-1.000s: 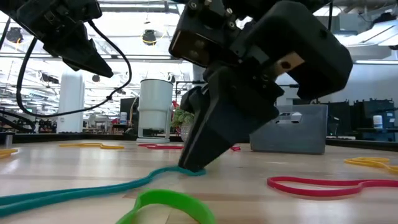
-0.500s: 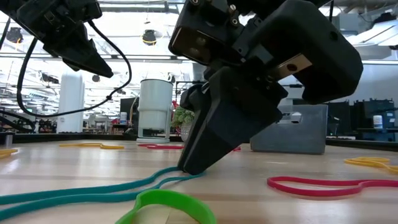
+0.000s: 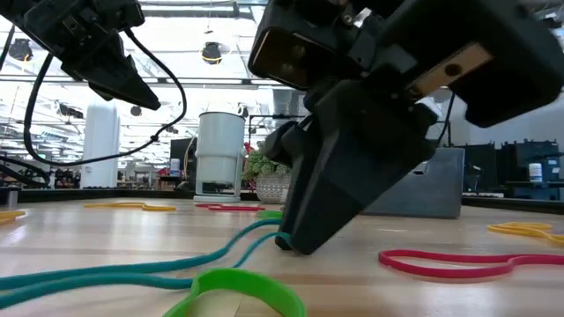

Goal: Pick and place items into bin
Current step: Put the blue rubber band into the black bin

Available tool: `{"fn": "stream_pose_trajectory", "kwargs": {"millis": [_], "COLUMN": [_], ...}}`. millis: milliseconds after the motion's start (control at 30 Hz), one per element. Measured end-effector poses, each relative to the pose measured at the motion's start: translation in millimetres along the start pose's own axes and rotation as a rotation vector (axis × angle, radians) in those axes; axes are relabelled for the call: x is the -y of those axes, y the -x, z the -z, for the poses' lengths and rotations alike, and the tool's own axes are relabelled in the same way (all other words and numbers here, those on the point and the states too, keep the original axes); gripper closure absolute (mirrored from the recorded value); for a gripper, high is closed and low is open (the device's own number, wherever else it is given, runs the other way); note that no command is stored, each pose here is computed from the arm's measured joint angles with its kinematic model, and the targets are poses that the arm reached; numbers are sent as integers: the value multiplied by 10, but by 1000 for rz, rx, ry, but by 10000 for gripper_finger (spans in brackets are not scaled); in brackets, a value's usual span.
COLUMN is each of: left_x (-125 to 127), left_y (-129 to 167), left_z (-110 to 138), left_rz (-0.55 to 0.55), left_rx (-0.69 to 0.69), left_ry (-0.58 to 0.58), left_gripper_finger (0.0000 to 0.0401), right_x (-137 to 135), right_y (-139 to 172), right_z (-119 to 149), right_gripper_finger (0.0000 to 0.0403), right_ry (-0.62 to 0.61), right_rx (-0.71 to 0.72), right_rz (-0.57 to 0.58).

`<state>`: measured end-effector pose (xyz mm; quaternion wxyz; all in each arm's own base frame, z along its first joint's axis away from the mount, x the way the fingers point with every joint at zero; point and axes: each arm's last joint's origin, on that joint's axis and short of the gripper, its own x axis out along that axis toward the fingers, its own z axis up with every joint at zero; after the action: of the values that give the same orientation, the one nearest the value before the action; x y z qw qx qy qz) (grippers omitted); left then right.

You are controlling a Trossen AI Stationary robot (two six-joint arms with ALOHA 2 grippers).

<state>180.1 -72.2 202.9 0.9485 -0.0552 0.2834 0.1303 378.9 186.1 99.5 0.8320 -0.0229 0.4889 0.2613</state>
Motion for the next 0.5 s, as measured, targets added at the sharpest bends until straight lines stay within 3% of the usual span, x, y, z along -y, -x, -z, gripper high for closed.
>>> {"fn": "stream_pose_trajectory", "kwargs": {"millis": [333,500], "left_x": [0,0], "left_y": [0,0], "left_z": [0,0], "left_rz": [0,0], "left_rx": [0,0], "left_ry": [0,0], "left_gripper_finger": [308,308], "right_x": [-2,0], "right_y": [-2,-6], "right_z": [5,-1], "right_gripper_finger": [333,373], "right_ry": [9,56], "right_rx": [-2,13], "right_rz": [1,6]}}
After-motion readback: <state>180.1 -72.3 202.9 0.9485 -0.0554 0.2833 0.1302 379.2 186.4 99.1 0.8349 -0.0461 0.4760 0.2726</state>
